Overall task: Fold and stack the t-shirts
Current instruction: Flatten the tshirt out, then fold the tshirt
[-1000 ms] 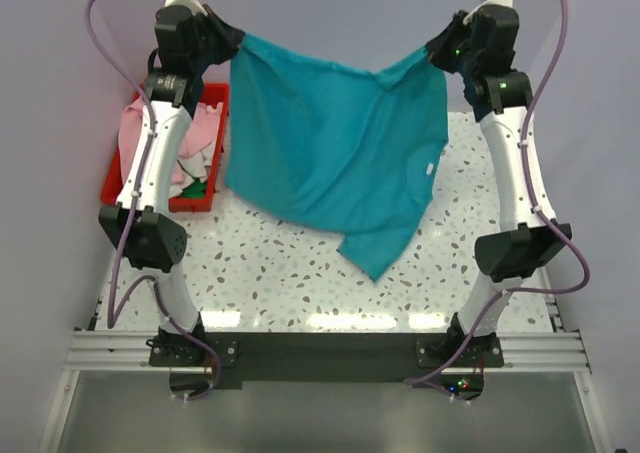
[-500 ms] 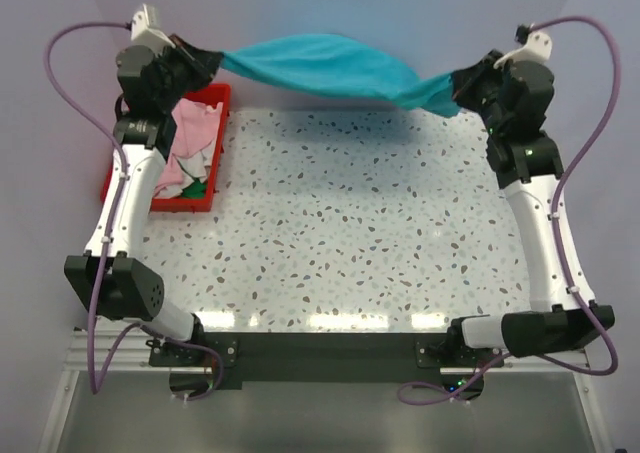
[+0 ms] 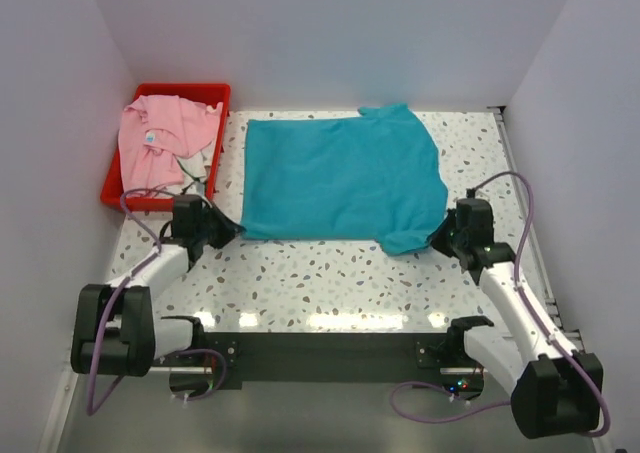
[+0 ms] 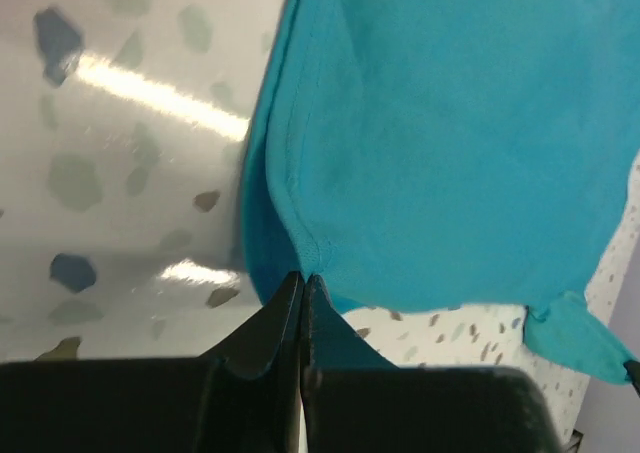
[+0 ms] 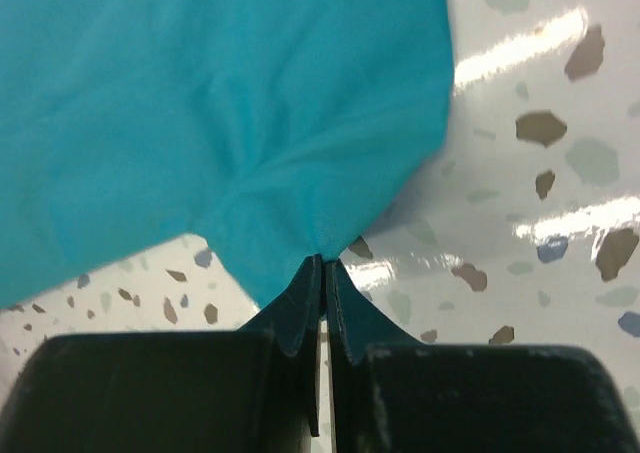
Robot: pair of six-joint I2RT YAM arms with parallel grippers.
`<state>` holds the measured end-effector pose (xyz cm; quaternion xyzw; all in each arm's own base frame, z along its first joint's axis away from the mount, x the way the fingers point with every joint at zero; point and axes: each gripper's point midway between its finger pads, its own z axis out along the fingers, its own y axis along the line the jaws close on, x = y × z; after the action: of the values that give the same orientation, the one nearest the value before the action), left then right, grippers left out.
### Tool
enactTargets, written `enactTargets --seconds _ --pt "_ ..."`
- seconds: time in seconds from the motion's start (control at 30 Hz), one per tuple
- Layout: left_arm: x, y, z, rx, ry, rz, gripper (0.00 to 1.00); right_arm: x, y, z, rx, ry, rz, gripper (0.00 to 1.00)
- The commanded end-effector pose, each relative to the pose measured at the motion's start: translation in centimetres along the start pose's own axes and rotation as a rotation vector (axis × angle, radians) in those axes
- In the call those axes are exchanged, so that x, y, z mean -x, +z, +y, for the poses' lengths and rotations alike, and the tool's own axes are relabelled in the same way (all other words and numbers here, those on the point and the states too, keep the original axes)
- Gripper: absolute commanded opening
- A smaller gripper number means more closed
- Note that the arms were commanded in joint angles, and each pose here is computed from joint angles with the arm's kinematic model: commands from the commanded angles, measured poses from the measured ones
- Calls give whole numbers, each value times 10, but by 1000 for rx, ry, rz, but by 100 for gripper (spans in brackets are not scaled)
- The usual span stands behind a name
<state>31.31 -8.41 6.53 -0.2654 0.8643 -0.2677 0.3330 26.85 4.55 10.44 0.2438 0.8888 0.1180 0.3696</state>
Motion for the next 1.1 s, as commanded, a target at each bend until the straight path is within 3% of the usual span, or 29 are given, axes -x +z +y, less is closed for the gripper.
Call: enactTargets --seconds 0.0,0.17,0.27,0.4,0.6,1.07 --pt "-9 -6 11 -9 -26 -61 0 -36 -2 -16 -3 59 66 0" --pt "-34 -22 38 64 -42 -61 0 -78 -15 -41 -46 86 156 0" --pt "-41 -35 45 94 -53 -63 1 -78 -32 -38 -16 109 138 0" --pt "-25 -49 29 65 -35 -118 6 -48 -49 -22 35 117 38 0" --pt "1 -45 7 61 -4 -125 6 -3 -47 2 40 45 -12 0" --pt "45 -2 -21 63 3 -110 6 62 18 49 19 -3 10 0"
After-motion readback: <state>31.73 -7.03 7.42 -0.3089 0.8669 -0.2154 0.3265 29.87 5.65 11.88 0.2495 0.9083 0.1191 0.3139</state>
